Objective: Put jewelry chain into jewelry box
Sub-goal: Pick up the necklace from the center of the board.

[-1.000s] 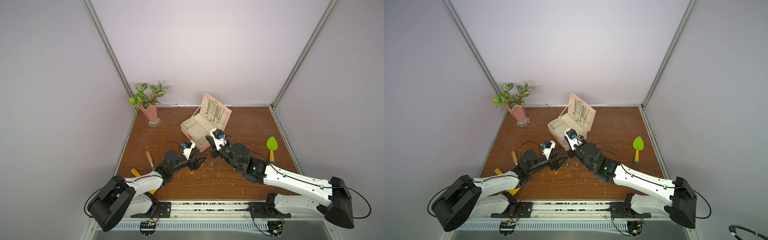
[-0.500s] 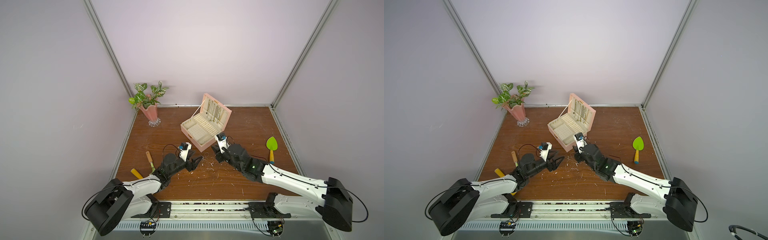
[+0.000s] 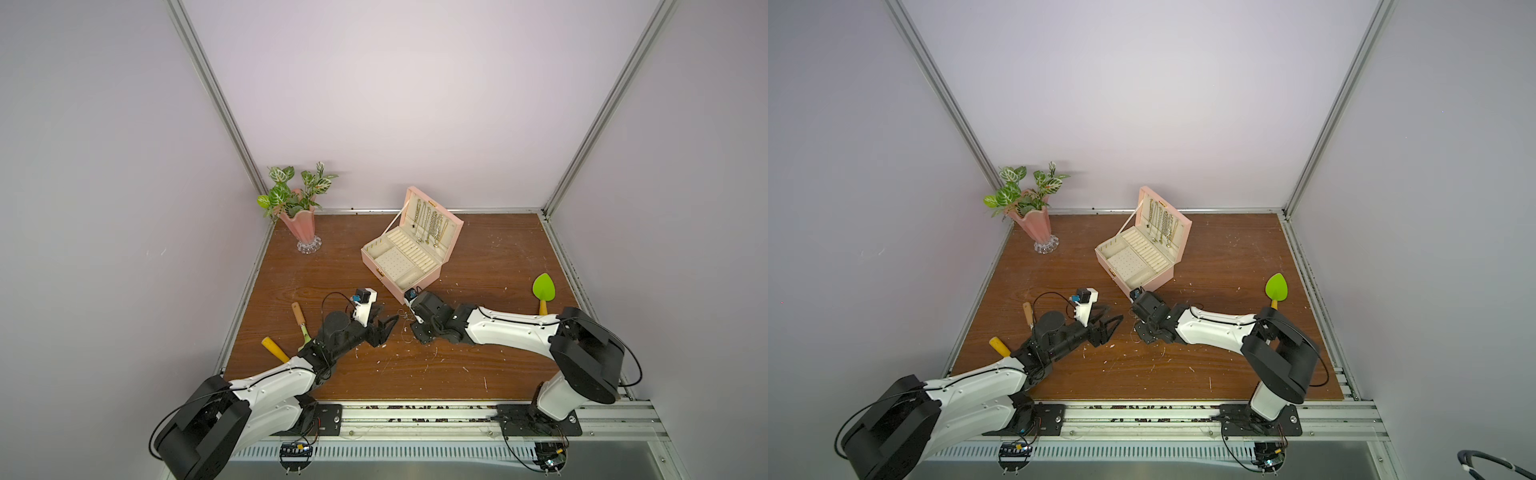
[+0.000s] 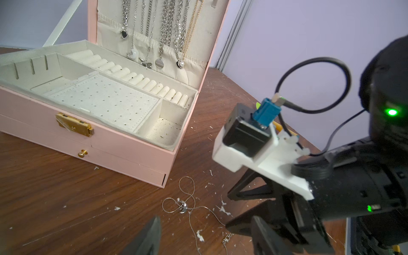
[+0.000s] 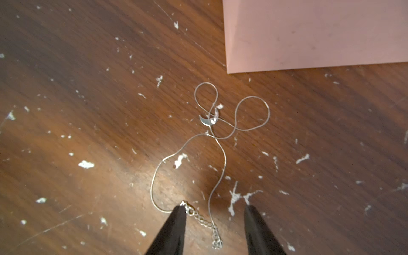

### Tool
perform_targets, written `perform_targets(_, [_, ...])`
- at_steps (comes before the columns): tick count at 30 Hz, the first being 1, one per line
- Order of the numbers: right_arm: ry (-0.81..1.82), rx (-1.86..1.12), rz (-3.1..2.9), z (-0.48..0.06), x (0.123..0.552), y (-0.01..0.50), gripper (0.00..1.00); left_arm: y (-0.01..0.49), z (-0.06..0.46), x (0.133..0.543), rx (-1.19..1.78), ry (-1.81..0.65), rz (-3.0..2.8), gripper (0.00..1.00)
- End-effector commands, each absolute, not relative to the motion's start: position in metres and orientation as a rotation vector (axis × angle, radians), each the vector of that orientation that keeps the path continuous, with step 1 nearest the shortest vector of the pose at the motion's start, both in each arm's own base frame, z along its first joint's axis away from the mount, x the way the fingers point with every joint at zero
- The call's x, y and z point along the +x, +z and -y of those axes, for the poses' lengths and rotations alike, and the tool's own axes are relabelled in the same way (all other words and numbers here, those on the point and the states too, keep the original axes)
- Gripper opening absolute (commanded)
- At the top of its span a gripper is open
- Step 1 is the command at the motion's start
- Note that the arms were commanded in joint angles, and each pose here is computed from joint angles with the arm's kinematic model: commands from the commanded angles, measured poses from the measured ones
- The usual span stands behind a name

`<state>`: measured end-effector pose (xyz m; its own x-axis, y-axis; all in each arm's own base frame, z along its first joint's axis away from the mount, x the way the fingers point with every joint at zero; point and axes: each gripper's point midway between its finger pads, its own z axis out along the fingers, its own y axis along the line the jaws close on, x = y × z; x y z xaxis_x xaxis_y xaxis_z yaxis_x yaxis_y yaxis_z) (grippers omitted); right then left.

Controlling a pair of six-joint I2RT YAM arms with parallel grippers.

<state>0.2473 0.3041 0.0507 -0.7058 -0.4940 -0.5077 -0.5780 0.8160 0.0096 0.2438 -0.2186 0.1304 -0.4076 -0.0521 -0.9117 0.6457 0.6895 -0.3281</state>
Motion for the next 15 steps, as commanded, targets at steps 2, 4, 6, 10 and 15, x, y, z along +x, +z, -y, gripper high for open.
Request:
perform_targets(2, [0.178,-0.789,-2.561,-0.309,0.245,0.047,0.50,0.128,0.218,0.239,0.491,-0.813,-1.841,0.67])
perform_targets(4, [0.156,-0.780,-2.576,-0.311,0.246,0.044,0.51,0.129,0.217,0.238,0.491,-0.812,-1.836,0.68])
perform_targets(6, [0.144,-0.776,-2.588,-0.314,0.246,0.041,0.51,0.129,0.216,0.237,0.492,-0.813,-1.831,0.68])
perform_targets(10, [0.124,-0.766,-2.623,-0.316,0.241,0.035,0.51,0.127,0.215,0.236,0.493,-0.807,-1.833,0.68])
perform_targets(15, [0.106,-0.742,-2.680,-0.311,0.230,0.026,0.49,0.128,0.212,0.233,0.493,-0.802,-1.824,0.68])
